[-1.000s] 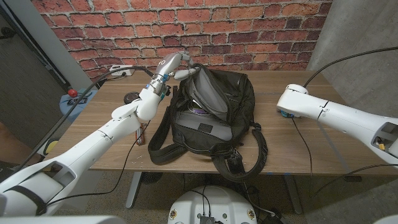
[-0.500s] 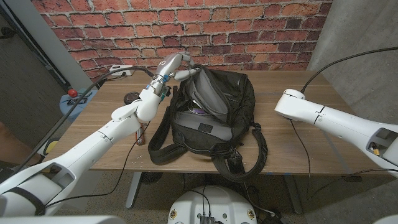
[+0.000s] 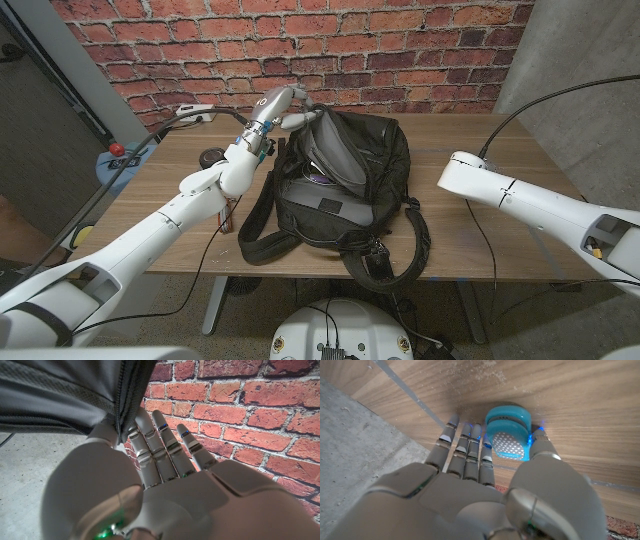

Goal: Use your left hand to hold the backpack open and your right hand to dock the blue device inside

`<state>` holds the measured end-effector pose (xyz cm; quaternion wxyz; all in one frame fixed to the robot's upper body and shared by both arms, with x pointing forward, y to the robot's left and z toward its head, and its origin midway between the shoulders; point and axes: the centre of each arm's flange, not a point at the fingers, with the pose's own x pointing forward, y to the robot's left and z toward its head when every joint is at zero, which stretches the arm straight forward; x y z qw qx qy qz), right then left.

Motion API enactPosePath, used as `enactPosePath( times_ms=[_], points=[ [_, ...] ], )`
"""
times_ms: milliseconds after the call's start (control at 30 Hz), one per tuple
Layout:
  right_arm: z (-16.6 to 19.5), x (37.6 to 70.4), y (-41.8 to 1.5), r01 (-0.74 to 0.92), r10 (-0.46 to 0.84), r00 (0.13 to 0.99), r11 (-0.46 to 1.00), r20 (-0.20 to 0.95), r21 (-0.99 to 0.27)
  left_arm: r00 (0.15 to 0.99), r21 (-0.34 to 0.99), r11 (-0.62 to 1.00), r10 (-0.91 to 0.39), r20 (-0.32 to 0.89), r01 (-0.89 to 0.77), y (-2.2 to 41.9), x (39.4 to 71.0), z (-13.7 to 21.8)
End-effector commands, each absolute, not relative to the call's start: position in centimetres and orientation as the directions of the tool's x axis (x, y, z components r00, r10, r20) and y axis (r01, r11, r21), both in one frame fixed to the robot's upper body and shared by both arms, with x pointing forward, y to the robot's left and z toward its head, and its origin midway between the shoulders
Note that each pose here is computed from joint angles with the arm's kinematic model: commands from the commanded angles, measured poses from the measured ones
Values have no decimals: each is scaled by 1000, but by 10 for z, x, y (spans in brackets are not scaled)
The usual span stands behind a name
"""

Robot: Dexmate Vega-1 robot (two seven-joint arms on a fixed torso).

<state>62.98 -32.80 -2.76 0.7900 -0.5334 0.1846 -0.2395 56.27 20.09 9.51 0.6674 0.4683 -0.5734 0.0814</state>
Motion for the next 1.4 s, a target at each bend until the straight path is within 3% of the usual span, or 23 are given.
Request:
enactPosePath(
  times_ms=[33,867,1400],
  points=[
    [-30,625,-331,250,-599,800,259,48,-933,321,528,553,-431,843,-644,195,563,96],
    [-47,623,-326,340,-620,762,142,184,-930,327,533,554,-432,841,-640,192,563,92],
    [-49,616,-327,360,-629,752,141,197,-922,326,535,555,-435,839,-637,192,565,93]
  ],
)
